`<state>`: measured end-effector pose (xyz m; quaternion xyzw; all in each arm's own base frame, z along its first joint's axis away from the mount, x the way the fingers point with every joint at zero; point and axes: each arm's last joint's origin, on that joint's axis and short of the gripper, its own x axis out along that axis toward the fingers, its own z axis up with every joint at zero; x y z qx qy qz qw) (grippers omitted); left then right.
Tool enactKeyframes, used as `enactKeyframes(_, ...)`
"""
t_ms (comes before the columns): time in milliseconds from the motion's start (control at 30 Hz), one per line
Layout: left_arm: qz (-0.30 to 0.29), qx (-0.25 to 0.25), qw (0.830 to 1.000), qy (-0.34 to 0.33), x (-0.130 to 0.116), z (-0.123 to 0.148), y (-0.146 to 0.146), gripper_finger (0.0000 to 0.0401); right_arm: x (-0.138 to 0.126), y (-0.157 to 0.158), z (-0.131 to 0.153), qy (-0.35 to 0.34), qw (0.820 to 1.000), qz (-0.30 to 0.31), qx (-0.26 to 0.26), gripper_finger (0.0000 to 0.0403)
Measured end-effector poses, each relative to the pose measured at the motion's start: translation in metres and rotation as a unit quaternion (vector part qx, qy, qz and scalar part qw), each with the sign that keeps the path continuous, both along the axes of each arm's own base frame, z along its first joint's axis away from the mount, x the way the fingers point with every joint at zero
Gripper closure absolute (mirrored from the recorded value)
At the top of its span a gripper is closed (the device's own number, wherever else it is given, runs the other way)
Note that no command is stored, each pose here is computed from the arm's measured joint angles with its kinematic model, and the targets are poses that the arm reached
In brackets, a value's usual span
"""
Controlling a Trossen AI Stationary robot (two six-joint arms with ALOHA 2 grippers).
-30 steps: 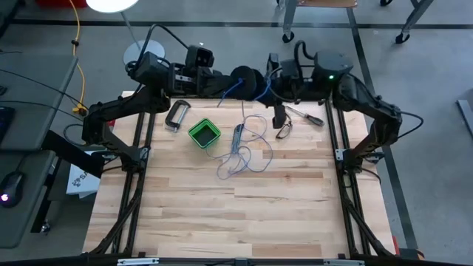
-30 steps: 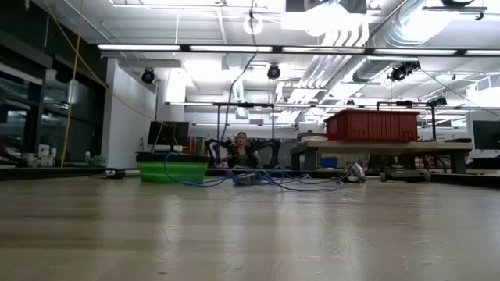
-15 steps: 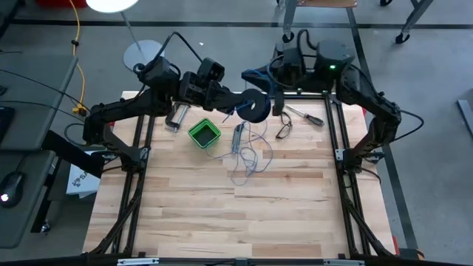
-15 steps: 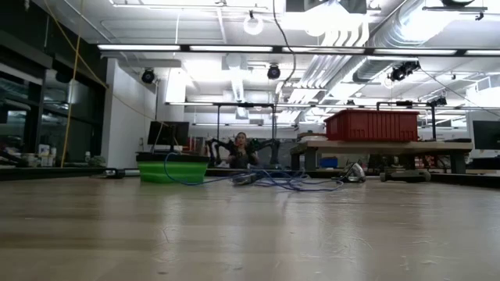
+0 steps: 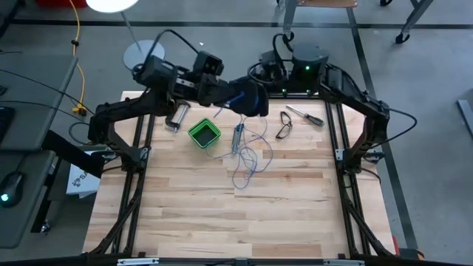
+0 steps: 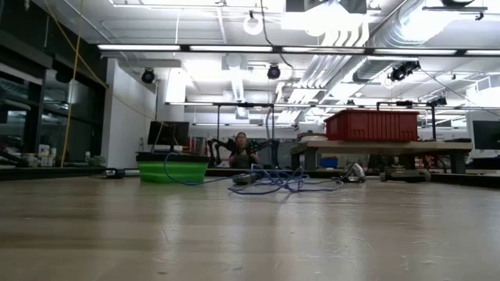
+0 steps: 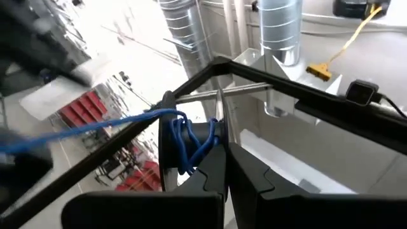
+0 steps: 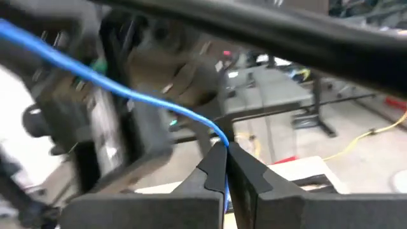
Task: Coil cords
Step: Coil the blue wire onto the spool
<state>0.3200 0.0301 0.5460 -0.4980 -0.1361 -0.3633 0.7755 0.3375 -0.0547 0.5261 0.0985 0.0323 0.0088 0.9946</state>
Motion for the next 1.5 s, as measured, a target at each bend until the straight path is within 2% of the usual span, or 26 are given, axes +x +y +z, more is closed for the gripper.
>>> enactKeyframes(100,0.02,0.016,1.0,-0.013,-0.003,0.004,0.005,0.0401,0.001,0.004,-0.001,0.002,1.0,0.018,0.022,0.0403)
enactKeyframes(367,0.053,0.035,0.997,-0.032,-0.009,0.01,0.021,0.0401,0.001,0.014,-0.003,0.018,0.999,0.03,0.041,0.0403)
enactKeyframes(600,0.031,0.041,0.998,-0.027,-0.009,0.01,0.021,0.0401,-0.014,0.012,0.003,0.025,0.999,-0.003,0.036,0.0403)
enactKeyframes(833,0.057,0.054,0.996,-0.036,-0.01,0.01,0.027,0.0401,-0.022,0.012,0.012,0.014,0.999,-0.006,0.035,0.0403)
enactKeyframes(1033,0.064,0.054,0.996,-0.037,-0.011,0.01,0.03,0.0401,-0.023,0.011,0.012,0.015,0.999,-0.032,0.039,0.0394)
enactKeyframes(1200,0.067,0.054,0.996,-0.039,-0.012,0.01,0.03,0.0401,-0.023,0.01,0.012,0.019,0.999,-0.039,-0.012,0.0329)
enactKeyframes(1333,0.074,0.049,0.995,-0.052,-0.013,0.012,0.03,0.0401,-0.024,0.007,0.015,0.008,0.993,-0.088,-0.078,0.0259)
enactKeyframes(1500,0.077,0.048,0.994,-0.062,-0.015,0.014,0.03,0.0401,-0.017,0.012,0.029,-0.065,0.975,-0.111,-0.18,0.0212)
